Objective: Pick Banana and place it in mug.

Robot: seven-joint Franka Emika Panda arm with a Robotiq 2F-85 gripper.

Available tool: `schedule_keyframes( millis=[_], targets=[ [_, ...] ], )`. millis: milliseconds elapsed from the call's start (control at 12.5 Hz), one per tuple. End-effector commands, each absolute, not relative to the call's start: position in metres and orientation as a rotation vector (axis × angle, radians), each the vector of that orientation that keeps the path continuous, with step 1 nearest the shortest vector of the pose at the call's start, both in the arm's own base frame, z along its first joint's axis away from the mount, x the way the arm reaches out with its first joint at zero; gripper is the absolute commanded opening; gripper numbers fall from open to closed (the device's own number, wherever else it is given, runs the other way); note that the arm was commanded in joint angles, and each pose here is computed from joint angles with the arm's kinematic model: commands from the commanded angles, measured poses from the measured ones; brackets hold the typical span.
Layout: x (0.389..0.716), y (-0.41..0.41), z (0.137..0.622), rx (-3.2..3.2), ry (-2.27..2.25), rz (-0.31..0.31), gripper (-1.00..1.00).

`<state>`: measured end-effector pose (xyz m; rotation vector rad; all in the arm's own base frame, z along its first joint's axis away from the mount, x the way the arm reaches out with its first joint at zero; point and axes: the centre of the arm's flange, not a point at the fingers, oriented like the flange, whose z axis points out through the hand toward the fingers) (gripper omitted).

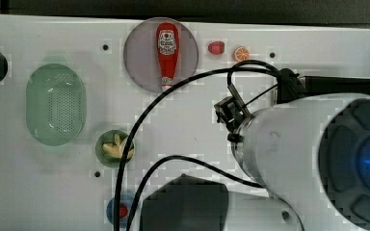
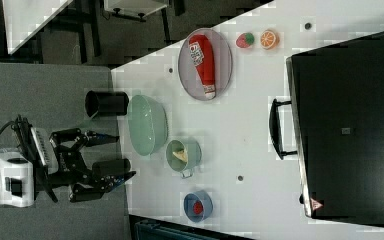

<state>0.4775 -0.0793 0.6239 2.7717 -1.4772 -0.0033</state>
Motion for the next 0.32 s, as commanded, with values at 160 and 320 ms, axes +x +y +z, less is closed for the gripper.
schedule_keyframes(
  millis=[160,320],
  targets=[
    [0.4900,-0.0520,0.5985,2.810,-1.368,-0.082,1.00],
    [0.4904,-0.0520,0.5976,2.809,-1.368,-0.084,1.00]
  ],
)
